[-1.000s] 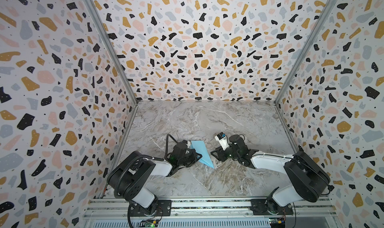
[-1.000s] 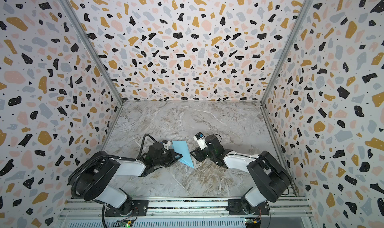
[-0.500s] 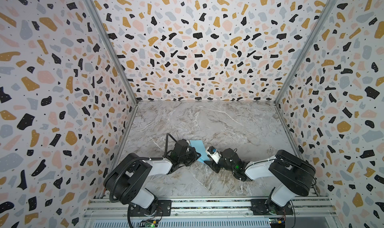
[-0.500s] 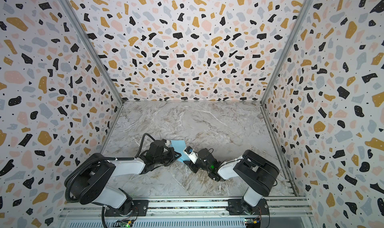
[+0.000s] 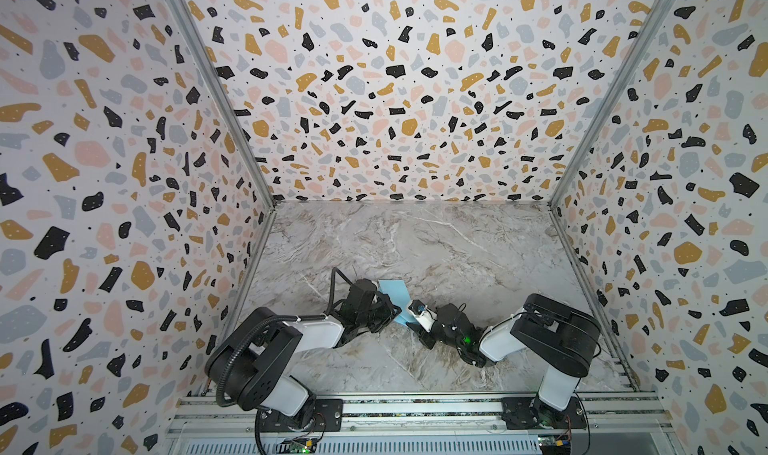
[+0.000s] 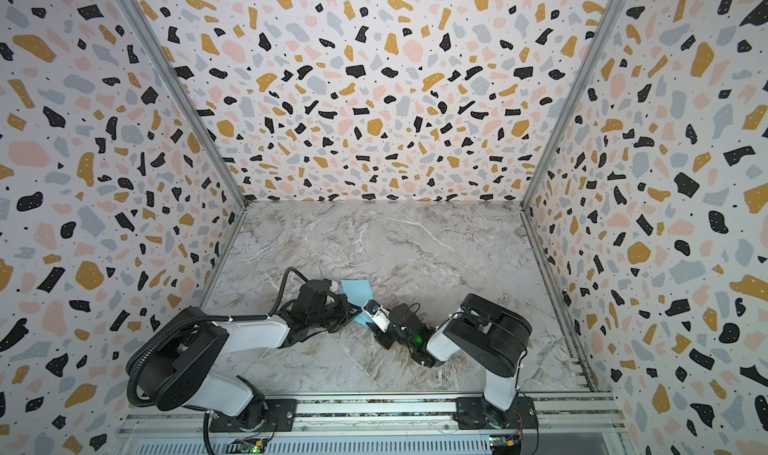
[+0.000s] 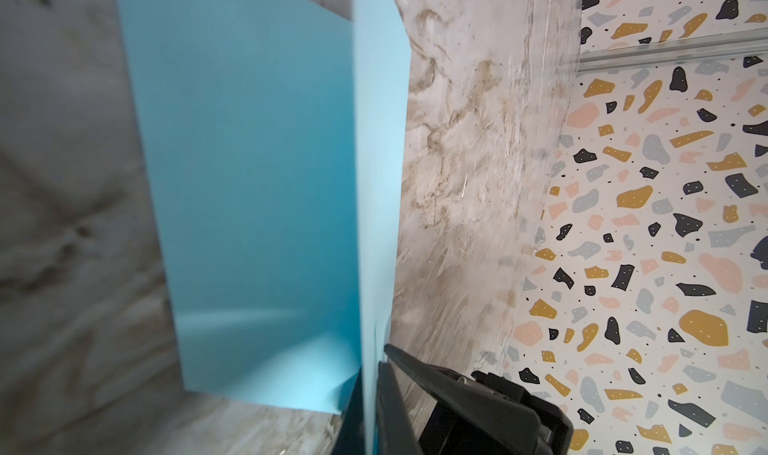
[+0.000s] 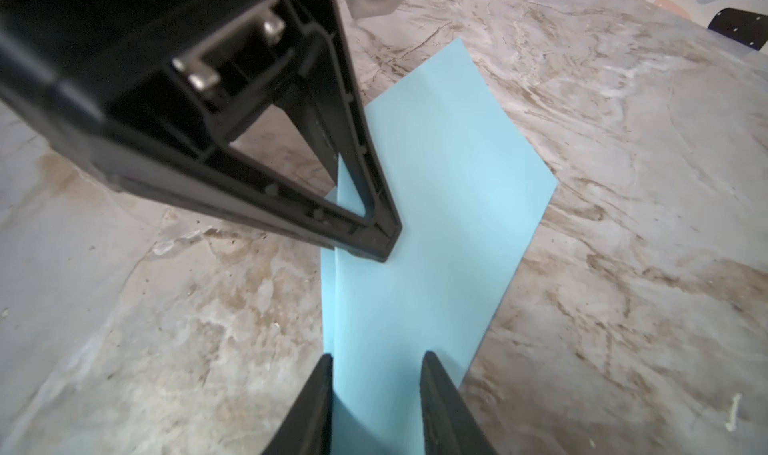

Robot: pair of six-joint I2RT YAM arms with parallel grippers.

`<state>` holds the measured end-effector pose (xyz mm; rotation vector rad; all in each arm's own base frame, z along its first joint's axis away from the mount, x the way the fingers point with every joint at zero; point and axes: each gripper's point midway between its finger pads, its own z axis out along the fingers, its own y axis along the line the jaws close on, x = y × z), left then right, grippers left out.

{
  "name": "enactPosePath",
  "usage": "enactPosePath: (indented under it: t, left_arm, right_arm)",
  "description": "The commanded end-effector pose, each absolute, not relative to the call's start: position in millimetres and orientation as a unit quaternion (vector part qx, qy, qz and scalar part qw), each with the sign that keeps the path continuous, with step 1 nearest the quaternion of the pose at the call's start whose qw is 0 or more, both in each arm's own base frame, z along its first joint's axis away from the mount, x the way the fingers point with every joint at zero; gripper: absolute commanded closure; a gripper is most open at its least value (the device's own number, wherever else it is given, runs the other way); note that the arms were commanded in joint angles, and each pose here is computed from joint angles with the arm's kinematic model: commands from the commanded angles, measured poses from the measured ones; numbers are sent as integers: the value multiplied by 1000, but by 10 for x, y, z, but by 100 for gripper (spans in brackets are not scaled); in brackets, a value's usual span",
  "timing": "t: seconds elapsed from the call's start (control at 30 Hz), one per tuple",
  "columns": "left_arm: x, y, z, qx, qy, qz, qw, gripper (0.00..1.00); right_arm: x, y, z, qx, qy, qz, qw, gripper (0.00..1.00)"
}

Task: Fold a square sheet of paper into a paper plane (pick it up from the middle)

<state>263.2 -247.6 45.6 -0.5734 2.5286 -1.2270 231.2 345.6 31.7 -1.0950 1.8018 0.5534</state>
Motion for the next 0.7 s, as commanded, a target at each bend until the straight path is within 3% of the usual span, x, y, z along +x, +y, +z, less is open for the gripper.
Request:
enactPosePath:
  t: [0.0, 0.3, 0.67]
  left_arm:
    - [2699, -2495, 565, -196, 868, -430, 154, 97]
    - [2690, -2448, 544, -202, 871, -420, 157, 96]
    - [2692, -2447, 571, -204, 869, -422, 158, 89]
  right_arm:
    - [2379, 3605, 453, -443, 720, 225, 484, 67]
    - [2437, 3563, 437, -419, 738, 203, 489, 68]
    - [2425, 3510, 364, -410, 748, 201, 482, 85]
